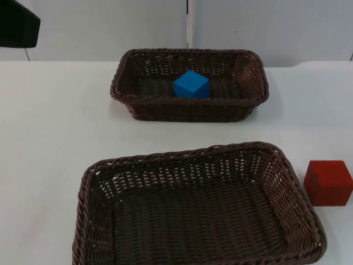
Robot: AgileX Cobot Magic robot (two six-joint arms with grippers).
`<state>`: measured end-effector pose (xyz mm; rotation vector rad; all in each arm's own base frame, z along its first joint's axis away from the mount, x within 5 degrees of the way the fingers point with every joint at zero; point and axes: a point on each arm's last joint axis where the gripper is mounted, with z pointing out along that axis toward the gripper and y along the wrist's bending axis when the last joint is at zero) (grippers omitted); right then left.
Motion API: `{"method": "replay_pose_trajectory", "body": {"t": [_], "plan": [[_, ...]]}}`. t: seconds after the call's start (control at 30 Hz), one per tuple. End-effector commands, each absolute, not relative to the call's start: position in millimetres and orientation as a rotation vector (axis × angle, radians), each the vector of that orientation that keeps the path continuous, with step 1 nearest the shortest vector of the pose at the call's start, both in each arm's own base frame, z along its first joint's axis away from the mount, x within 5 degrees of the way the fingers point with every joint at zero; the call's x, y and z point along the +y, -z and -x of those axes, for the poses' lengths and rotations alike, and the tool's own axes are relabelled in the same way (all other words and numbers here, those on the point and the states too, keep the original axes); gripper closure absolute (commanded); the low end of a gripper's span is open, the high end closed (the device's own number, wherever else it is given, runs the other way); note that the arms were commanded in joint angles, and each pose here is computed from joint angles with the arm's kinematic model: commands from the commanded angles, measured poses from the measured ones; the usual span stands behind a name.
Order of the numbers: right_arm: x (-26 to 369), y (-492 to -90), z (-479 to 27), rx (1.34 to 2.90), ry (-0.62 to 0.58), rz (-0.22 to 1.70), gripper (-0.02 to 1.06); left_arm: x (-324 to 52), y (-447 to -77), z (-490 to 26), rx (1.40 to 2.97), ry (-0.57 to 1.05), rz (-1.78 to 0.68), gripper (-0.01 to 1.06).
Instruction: Pick up one cube with the left hand and place it into the upper basket. Pick up one cube with the right hand and place it into the lower basket.
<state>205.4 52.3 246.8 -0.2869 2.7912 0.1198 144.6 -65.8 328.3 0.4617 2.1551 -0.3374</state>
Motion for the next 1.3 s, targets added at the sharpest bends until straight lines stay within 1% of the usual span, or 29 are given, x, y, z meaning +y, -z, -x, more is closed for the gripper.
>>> {"method": "replay_pose_trajectory", "body": {"t": [0.0, 0.03, 0.07, 0.1, 0.2, 0.33, 0.4, 0.77, 1.27], "plan": [[68.9, -239.3, -214.5, 2.761, -0.135, 0.355, 0.00, -66.5, -328.1, -142.5, 2.156, 0.356, -0.454, 0.06], [68.9, -239.3, -214.5, 2.761, -0.135, 0.355, 0.00, -66.5, -328.1, -142.5, 2.156, 0.356, -0.454, 0.06], [78.0, -232.7, -219.2, 2.750, -0.138, 0.401, 0.00, -66.5, -328.0, -142.4, 2.157, 0.356, -0.454, 0.06], [81.6, -228.4, -222.7, 2.745, -0.131, 0.405, 0.00, -66.5, -327.9, -142.3, 2.158, 0.356, -0.455, 0.06], [85.5, -221.3, -229.2, 2.740, -0.108, 0.353, 0.00, -66.5, -327.9, -142.3, 2.158, 0.356, -0.455, 0.06], [83.9, -207.7, -240.2, 2.754, -0.043, 0.240, 0.00, -66.5, -327.9, -142.3, 2.158, 0.356, -0.455, 0.06], [84.2, -204.7, -242.6, 2.753, -0.036, 0.234, 0.00, -66.3, -327.9, -142.4, 2.157, 0.353, -0.456, 0.06], [96.2, -175.1, -267.5, 2.682, -0.102, 0.218, 0.00, -66.2, -328.0, -142.6, 2.154, 0.349, -0.461, 0.06], [104.3, -127.1, -283.8, 2.712, -0.119, 0.228, 0.00, -66.2, -328.3, -142.8, 2.151, 0.348, -0.460, 0.06]]}}
